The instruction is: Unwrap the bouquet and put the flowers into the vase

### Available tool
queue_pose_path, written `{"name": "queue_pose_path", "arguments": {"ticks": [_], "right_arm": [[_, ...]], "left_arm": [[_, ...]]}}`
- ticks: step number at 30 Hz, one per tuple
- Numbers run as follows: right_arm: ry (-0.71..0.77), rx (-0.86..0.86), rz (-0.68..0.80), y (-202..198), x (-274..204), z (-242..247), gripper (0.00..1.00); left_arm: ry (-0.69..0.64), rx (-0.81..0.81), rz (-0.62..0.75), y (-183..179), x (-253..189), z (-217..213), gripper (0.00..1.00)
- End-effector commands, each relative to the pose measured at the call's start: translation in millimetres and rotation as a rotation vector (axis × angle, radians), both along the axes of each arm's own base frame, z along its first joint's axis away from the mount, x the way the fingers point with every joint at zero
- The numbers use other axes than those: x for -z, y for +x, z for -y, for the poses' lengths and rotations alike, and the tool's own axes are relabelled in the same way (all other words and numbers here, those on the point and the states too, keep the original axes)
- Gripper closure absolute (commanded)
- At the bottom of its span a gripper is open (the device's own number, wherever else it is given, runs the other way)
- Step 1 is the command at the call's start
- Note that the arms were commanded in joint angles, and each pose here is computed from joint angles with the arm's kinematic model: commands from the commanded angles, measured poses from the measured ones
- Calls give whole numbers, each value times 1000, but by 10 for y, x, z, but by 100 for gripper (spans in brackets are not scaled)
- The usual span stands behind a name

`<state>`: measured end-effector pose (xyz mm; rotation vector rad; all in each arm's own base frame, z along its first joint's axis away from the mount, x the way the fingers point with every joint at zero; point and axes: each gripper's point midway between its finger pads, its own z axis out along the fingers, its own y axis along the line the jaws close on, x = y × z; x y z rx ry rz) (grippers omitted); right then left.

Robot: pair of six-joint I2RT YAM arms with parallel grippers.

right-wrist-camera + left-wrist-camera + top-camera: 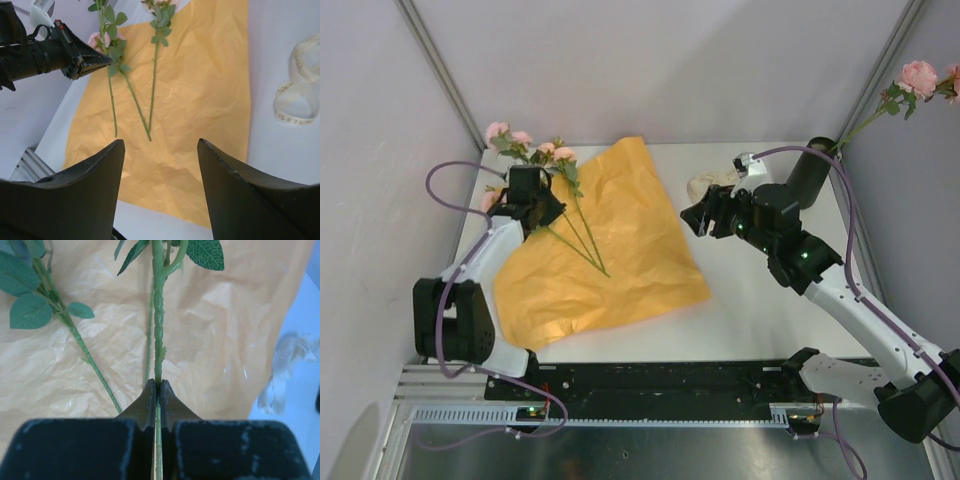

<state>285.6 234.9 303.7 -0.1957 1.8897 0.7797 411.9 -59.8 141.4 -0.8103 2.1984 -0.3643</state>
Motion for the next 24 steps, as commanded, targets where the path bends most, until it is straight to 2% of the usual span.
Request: {"name": "queue_pose_path", "arguments": {"ticks": [1, 4, 10, 19, 24], "right_arm": [[141, -70, -5, -35, -210, -227, 34], [215, -107, -36, -36, -261, -357, 33], [323, -201, -90, -88, -322, -642, 30], [423, -279, -115, -64, -304, -1101, 29], [452, -297, -127, 2, -199, -1312, 30]], "left_arm": [[45, 201, 181, -187, -614, 203, 100], [57, 341, 267, -428, -865, 391, 100], [41, 602, 363, -920, -1039, 762, 100], [-24, 972, 393, -1581, -965, 1337, 100], [-62, 1072, 372, -1773, -852, 1476, 100]]}}
